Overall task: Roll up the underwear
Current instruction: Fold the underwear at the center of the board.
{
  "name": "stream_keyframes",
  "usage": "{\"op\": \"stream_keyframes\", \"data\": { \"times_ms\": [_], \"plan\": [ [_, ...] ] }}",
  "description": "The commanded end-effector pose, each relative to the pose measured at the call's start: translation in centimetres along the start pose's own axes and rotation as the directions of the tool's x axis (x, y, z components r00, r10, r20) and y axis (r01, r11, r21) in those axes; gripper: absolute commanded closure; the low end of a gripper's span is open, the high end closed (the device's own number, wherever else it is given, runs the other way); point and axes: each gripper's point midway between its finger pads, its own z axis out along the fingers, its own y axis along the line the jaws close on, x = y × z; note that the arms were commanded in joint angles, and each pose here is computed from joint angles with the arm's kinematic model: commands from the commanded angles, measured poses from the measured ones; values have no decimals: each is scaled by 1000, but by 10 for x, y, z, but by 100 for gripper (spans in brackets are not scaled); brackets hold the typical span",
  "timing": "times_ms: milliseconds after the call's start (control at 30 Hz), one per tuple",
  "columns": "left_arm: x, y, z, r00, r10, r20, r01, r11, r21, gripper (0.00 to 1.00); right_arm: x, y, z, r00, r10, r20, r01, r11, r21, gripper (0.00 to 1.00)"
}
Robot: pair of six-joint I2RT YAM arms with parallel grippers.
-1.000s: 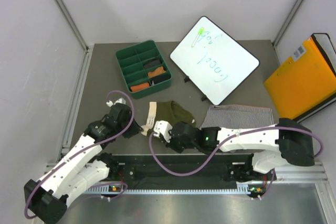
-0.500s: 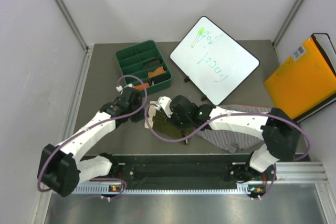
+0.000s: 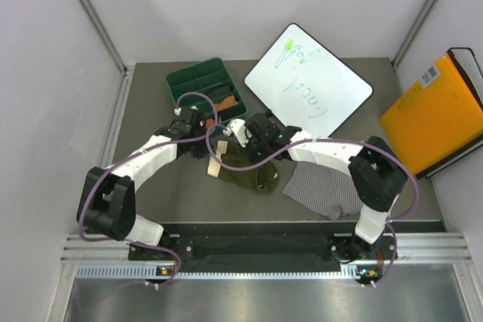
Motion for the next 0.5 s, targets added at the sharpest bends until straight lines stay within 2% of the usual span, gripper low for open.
{"op": "stream_keyframes", "data": {
  "times_ms": [0, 267, 467],
  "plan": [
    [-27, -13, 9, 999, 34, 34, -35, 998, 42, 100, -8, -14, 10, 1000, -9, -3, 9, 1000, -18, 100],
    [-35, -10, 29, 999, 36, 5, -37, 999, 19, 100, -7, -39, 28, 999, 26, -30, -25, 999, 33, 100],
    [-42, -13, 32, 999, 37, 16, -37, 999, 25, 100, -13, -49, 25, 999, 37, -15, -36, 998, 54, 100]
  ]
}}
